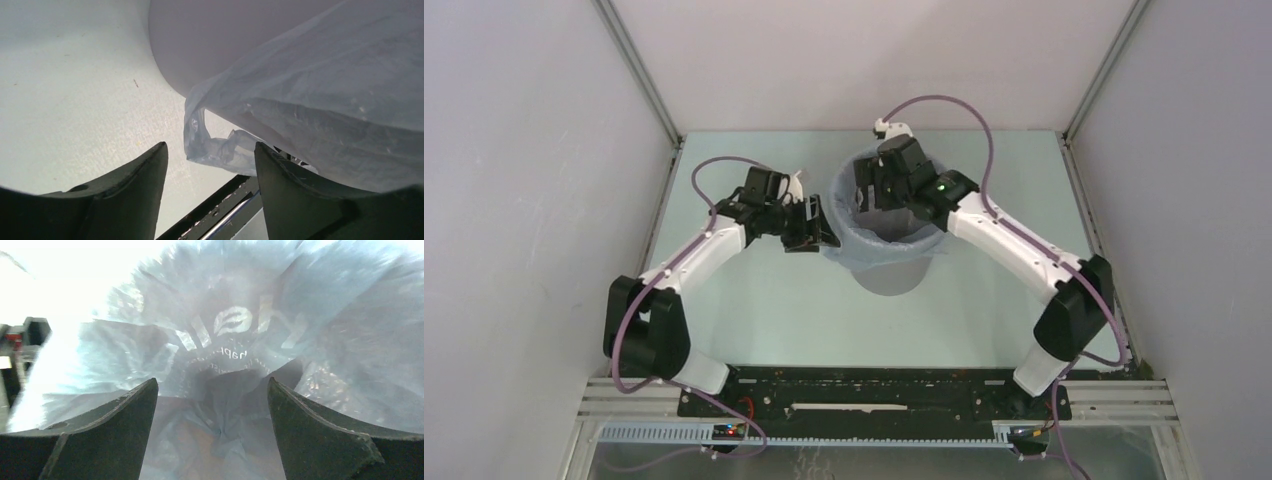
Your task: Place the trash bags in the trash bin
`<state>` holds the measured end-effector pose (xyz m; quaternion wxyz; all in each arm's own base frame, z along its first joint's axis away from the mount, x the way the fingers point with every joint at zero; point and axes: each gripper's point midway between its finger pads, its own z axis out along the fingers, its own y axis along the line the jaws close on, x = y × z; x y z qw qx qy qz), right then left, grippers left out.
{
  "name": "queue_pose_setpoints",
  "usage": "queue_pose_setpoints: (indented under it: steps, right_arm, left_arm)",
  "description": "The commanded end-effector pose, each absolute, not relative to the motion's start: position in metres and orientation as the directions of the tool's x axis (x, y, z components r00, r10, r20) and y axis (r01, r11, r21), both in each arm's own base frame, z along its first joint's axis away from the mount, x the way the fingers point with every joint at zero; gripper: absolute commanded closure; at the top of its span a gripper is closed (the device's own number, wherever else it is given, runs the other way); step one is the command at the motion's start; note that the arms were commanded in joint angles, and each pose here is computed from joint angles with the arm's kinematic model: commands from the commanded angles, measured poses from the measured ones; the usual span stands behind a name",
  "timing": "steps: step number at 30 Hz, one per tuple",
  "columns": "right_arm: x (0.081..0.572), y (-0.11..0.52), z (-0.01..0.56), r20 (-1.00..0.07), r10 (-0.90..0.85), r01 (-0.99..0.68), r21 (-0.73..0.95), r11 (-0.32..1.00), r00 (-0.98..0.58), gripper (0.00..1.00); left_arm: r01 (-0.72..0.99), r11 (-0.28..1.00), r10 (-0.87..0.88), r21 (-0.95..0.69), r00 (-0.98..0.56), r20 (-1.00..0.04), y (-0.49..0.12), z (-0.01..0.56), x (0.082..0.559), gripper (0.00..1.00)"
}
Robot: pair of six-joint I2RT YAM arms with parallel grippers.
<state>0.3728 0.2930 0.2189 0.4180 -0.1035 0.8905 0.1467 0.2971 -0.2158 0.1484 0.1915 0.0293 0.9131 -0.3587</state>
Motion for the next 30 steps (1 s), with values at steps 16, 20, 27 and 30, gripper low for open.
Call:
queue_pose_setpoints:
  steps: [16,20,27,30]
  right_arm:
    - [0.225,0.161,0.375,-0.976,-0.026,-0.505,0.088,0.858,-0.214,0.04]
    - [0.199,0.142,0.307,-0.947,-0.097,-0.525,0.083,0.847,-0.307,0.03]
    - [0.2,0.152,0.2,-0.915,-0.139,-0.571,0.112,0.813,-0.378,0.01]
    - [0.22,0.164,0.176,-0.912,-0.135,-0.59,0.132,0.796,-0.387,0.01]
  left_arm:
    - [0.16,0.778,-0.365,-0.608,-0.673,-0.643,-0.16,0.277,0.265,0.09]
    - [0.219,0.75,-0.405,-0.624,-0.595,-0.694,-0.157,0.314,0.26,0.04]
    - [0.29,0.715,-0.473,-0.636,-0.47,-0.745,-0.15,0.372,0.25,0.0]
    - [0.329,0.714,-0.488,-0.618,-0.399,-0.776,-0.143,0.399,0.242,0.0]
